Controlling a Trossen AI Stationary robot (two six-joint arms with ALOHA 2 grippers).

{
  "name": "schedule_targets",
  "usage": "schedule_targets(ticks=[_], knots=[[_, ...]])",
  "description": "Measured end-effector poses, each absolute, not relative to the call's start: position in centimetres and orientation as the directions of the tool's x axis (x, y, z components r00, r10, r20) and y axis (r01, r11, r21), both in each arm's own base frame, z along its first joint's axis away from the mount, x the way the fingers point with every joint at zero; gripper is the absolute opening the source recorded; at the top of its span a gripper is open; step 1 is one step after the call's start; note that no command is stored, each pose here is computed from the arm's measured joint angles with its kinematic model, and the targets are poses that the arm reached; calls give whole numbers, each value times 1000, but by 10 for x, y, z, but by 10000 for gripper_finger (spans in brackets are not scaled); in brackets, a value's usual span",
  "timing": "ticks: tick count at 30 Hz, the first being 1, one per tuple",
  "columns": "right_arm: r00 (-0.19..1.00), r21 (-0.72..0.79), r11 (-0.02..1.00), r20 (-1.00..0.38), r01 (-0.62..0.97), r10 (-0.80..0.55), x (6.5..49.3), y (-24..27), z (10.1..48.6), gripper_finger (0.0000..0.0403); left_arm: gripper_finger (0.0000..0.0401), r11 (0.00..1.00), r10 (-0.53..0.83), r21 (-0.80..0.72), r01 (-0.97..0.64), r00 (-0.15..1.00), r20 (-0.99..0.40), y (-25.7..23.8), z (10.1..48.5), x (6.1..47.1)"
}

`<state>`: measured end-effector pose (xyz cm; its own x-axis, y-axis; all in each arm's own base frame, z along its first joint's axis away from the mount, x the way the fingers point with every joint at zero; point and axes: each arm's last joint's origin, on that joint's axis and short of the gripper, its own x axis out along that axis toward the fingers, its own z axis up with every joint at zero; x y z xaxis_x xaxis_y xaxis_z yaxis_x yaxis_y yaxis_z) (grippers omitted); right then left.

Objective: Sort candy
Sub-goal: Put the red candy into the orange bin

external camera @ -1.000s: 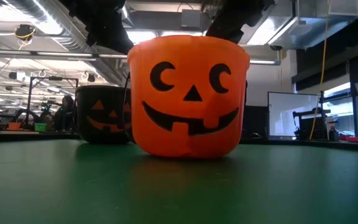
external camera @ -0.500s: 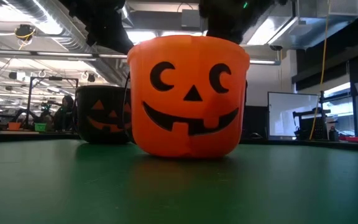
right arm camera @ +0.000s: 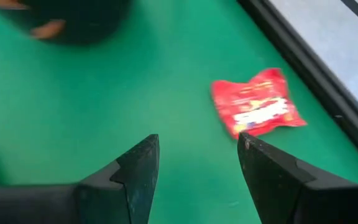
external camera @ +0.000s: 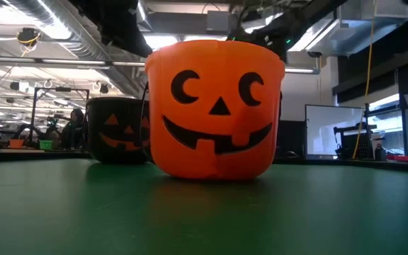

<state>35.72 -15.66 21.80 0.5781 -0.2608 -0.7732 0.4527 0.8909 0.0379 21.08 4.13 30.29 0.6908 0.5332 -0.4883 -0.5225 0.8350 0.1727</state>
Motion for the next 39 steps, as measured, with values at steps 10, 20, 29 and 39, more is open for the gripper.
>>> schedule_targets(ticks=[10,20,29,39], knots=[[495,6,880,-829,474,-261,393,-202,202,264,157,841,525,177,-511,691,-496,40,302,211],[422,50,825,-875,563,-235,394,-226,174,338,157,851,510,176,-494,701,-498,37,302,211],[421,210,727,-899,654,-119,378,-257,146,339,157,856,502,170,-488,708,-496,36,302,212],[418,207,751,-903,627,-100,380,-252,145,192,157,864,489,160,-478,717,-497,33,302,212]])
